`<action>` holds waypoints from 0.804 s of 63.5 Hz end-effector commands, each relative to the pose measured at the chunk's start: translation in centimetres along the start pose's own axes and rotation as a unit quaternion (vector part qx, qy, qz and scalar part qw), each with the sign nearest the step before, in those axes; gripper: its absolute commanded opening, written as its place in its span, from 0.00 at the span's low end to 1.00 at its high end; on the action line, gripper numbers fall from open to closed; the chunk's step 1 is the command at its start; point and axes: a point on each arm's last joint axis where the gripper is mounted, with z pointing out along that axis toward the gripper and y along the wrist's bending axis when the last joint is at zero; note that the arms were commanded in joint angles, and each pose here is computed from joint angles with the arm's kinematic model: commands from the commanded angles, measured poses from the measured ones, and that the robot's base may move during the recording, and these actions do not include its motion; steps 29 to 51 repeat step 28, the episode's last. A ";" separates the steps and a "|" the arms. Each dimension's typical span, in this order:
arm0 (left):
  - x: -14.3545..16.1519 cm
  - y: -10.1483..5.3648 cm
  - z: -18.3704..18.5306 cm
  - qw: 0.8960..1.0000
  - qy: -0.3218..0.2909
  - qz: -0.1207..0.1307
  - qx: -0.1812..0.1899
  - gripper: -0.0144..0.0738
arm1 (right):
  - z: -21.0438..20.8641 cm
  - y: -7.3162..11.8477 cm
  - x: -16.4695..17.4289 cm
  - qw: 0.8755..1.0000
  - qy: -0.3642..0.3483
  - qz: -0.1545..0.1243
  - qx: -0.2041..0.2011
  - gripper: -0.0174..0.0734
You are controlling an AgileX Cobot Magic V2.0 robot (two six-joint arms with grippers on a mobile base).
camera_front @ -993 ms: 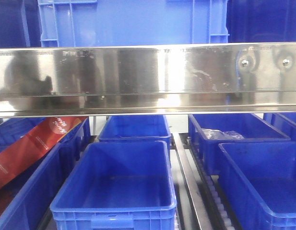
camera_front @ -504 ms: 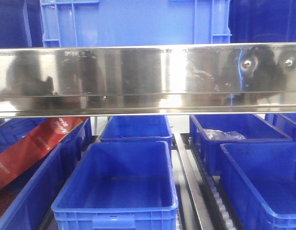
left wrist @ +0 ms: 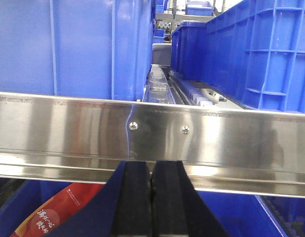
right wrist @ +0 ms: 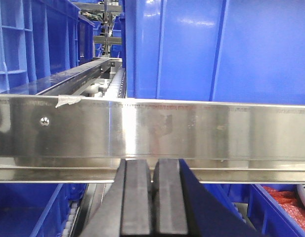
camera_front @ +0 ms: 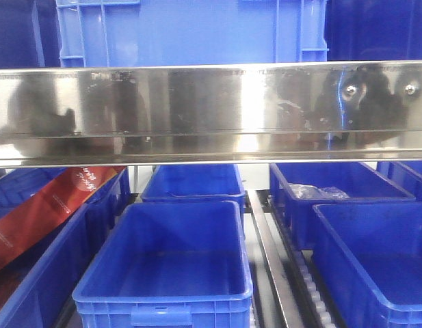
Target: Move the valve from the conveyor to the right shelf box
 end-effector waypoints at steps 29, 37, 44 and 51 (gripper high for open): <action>-0.2 0.0 -0.1 1.000 -0.012 -0.004 -0.001 0.04 | 0.0 0.0 -0.1 1.000 -0.010 -0.003 0.003 0.01; -0.2 0.0 -0.1 1.000 -0.012 -0.004 -0.001 0.04 | 0.0 0.0 -0.1 1.000 -0.010 -0.003 0.003 0.01; -0.2 0.0 -0.1 1.000 -0.012 -0.004 -0.001 0.04 | 0.0 0.0 -0.1 1.000 -0.010 -0.003 0.003 0.01; -0.2 0.0 -0.1 1.000 -0.012 -0.004 -0.001 0.04 | 0.0 0.0 -0.1 1.000 -0.010 -0.003 0.003 0.01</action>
